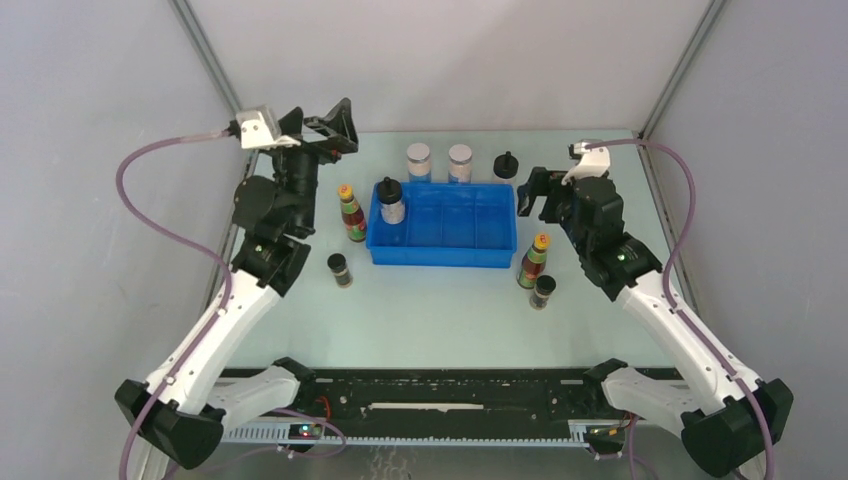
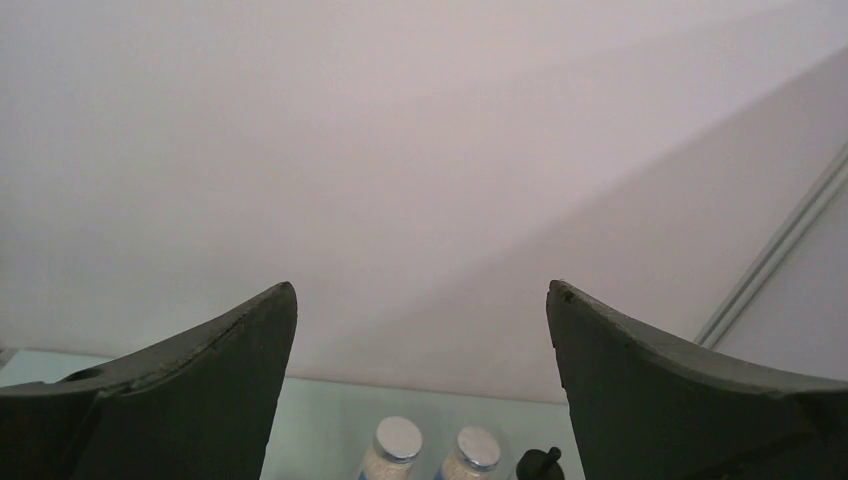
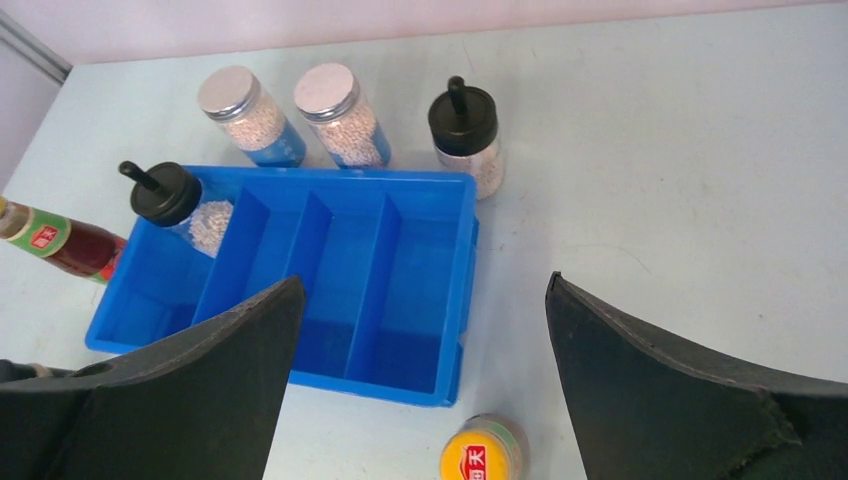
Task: Organize the condiment bottles
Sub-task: Place the bottle in the storage box.
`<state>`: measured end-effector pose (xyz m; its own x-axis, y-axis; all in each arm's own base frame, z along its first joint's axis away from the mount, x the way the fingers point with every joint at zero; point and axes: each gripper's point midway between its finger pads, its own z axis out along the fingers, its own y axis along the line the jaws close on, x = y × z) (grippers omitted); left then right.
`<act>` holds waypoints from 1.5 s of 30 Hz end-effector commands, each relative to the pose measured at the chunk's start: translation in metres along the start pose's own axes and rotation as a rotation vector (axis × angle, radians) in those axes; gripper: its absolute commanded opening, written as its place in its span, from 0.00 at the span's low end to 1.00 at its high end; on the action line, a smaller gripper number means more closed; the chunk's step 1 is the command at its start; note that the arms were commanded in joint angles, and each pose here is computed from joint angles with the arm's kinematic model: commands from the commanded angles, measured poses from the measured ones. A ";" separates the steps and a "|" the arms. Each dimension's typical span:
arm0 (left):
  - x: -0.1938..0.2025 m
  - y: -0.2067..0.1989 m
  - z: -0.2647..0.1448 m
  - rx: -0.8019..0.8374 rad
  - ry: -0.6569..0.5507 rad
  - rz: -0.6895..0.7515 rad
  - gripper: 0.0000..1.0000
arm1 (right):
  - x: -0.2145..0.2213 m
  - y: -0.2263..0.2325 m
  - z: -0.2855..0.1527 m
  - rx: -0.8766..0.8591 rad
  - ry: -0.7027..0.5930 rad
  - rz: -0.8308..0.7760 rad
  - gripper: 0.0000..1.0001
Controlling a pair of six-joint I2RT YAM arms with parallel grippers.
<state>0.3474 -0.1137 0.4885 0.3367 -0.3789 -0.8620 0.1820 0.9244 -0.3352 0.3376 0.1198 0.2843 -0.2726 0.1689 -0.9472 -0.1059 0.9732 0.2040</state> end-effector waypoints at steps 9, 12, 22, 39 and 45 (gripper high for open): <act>0.040 -0.013 0.000 0.146 0.062 0.118 1.00 | -0.041 0.049 0.016 -0.156 -0.017 -0.096 1.00; 0.061 -0.009 0.008 0.113 0.147 0.152 0.96 | -0.045 0.050 0.019 -0.148 -0.027 -0.091 1.00; 0.140 0.009 0.019 -0.007 0.402 0.157 0.83 | -0.056 0.047 0.022 -0.131 -0.058 -0.087 1.00; 0.228 -0.008 0.050 0.087 0.689 0.282 0.89 | -0.051 0.042 0.032 -0.114 -0.043 -0.095 1.00; 0.252 -0.012 0.062 0.099 0.743 0.285 0.97 | -0.047 0.036 0.036 -0.090 -0.029 -0.095 1.00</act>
<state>0.4771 -0.2156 0.2837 -0.3283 0.0260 -0.9442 0.2499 0.9664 -0.0603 0.3747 0.1591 0.3033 -0.2886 0.0686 -0.9550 -0.2327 0.9625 0.1395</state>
